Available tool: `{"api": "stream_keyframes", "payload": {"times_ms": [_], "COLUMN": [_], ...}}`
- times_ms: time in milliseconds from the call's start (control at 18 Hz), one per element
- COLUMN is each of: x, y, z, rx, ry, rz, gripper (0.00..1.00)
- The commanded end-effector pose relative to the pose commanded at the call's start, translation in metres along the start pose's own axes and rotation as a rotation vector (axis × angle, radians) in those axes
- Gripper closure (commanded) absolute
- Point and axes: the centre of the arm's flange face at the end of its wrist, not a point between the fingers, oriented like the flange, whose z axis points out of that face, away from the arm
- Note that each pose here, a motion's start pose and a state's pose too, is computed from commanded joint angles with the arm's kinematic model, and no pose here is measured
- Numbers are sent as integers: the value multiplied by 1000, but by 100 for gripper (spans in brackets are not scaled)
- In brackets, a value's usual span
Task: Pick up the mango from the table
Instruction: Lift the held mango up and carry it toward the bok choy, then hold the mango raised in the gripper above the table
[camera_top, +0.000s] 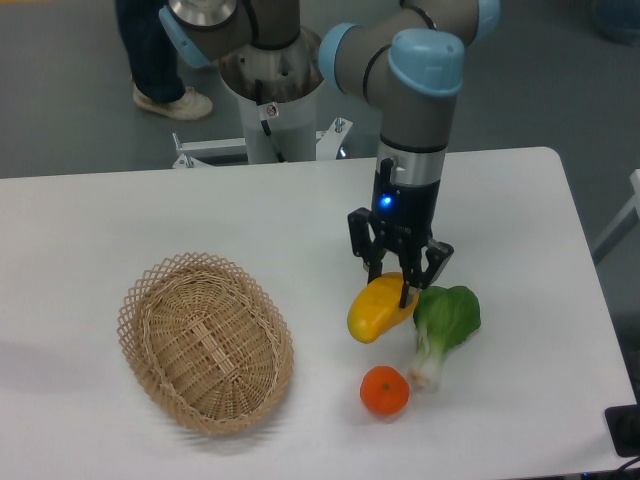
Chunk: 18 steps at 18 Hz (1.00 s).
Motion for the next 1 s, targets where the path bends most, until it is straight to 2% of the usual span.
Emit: {"api": "stream_keyframes", "payload": {"times_ms": [1000], "x": [-6], "y": [3], "z": [-3], "rx": [-3], "ry": [-4], "rz": [3], "gripper": [55]}}
